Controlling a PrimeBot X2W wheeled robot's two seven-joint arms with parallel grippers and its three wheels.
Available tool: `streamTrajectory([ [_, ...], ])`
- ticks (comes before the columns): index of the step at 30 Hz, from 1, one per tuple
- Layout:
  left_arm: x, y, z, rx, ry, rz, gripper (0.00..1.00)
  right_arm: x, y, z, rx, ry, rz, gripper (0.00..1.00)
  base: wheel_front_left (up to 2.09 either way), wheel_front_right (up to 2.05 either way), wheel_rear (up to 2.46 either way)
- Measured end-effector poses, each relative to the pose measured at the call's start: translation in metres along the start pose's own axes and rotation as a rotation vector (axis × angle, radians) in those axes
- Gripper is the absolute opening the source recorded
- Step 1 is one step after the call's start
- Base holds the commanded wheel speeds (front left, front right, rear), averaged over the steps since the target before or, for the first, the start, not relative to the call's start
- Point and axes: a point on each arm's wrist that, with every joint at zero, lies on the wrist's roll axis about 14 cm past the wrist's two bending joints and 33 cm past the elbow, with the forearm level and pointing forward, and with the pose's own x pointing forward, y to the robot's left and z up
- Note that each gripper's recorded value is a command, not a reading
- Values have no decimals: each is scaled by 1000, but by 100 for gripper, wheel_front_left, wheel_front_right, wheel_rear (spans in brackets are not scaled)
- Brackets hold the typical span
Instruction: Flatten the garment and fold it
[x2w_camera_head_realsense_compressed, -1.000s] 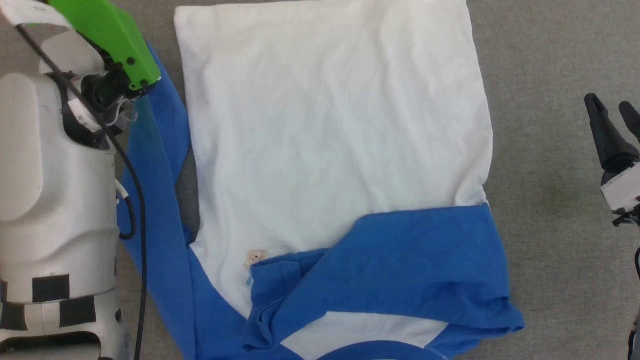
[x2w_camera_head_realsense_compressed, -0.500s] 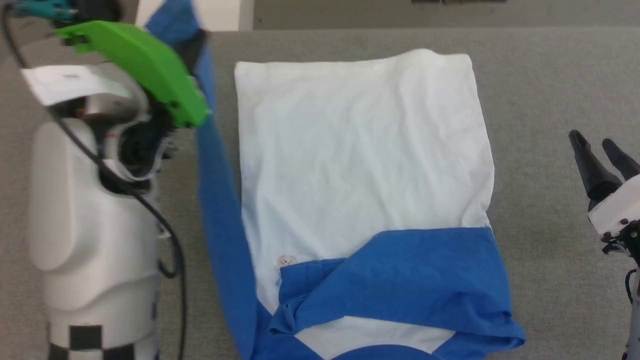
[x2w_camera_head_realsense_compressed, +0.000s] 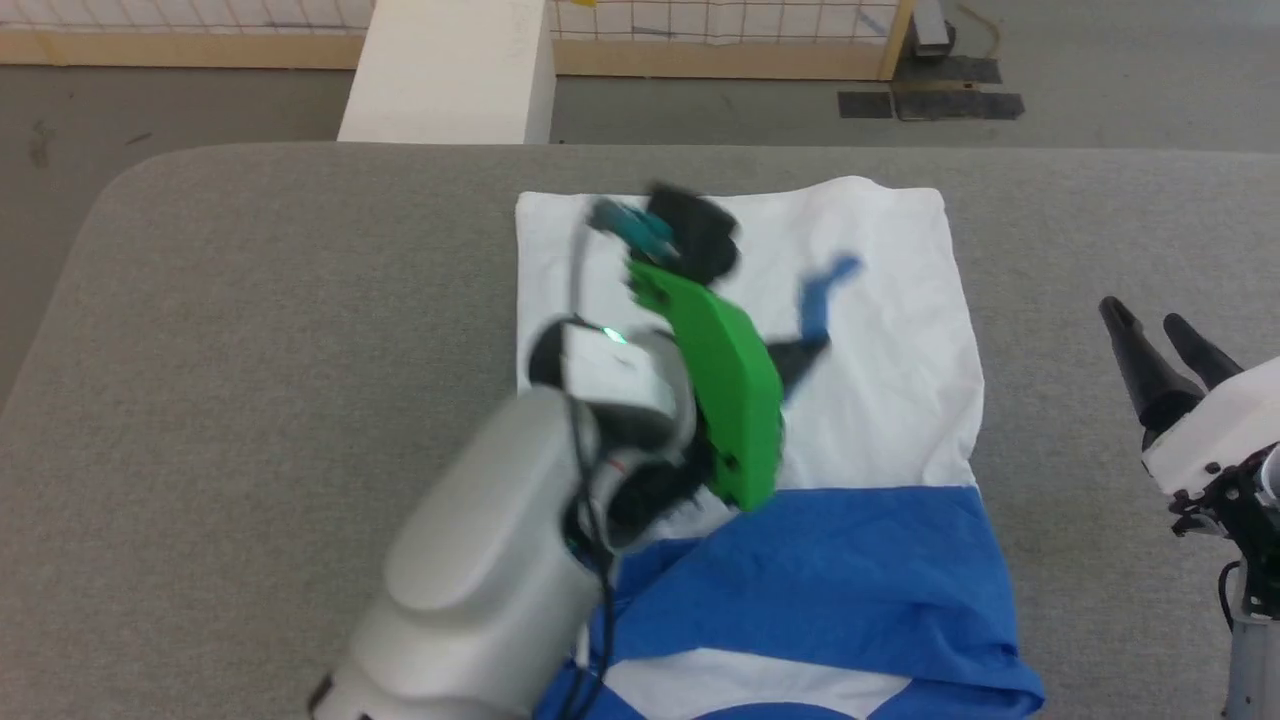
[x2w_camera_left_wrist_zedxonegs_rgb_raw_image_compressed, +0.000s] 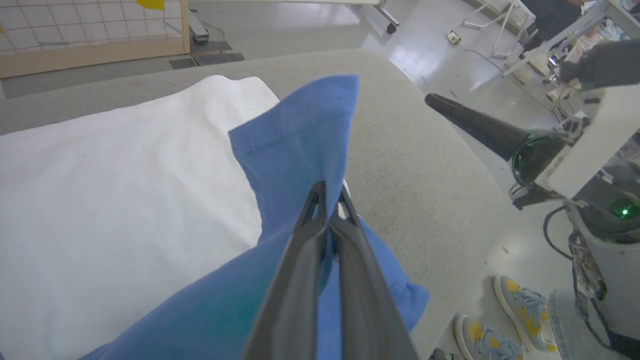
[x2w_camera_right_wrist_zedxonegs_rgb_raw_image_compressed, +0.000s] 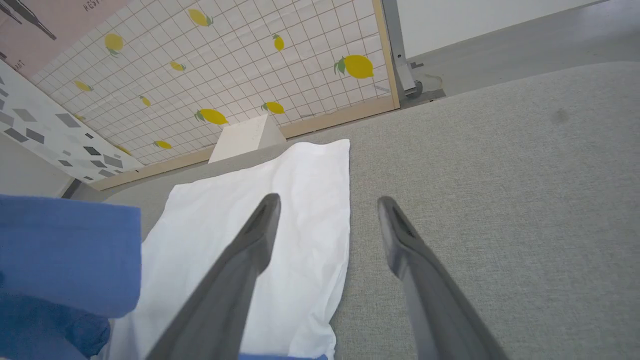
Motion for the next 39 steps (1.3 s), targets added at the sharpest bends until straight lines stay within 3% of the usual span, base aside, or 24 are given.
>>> streamTrajectory([
  [7, 34, -35, -99, -44, 255, -91, 0, -12, -22, -6, 13, 12, -57, 100, 0, 0, 0],
  [13, 37, -49, -173, -1, 481, -126, 0, -21, -41, -10, 27, 19, -108, 100, 0, 0, 0],
  [14, 36, -52, -181, 0, 508, -135, 14, -21, -44, -11, 30, 23, -114, 100, 0, 0, 0],
  [15, 35, -54, -185, -7, 523, -145, 78, -22, -45, -12, 31, 22, -118, 100, 0, 0, 0],
  [16, 34, -57, -187, -22, 532, -154, 100, -22, -46, -12, 33, 19, -120, 100, 0, 0, 0],
  [23, 29, -72, -176, -52, 528, -192, 100, -22, -40, -13, 40, 18, -105, 100, 0, 0, 0],
  [26, 27, -77, -153, -49, 480, -206, 100, -22, -34, -16, 43, 22, -88, 100, 0, 0, 0],
  [30, 21, -83, -100, -144, 317, -238, 100, -22, -22, -17, 49, 23, -57, 100, 0, 0, 0],
  [33, 14, -58, -42, -179, 83, -166, 100, -21, -11, -16, 46, 19, -28, 100, 0, 0, 0],
  [39, -28, 36, 35, -157, -299, 104, 100, -15, 9, -14, 26, 20, 24, 100, 0, 0, 0],
])
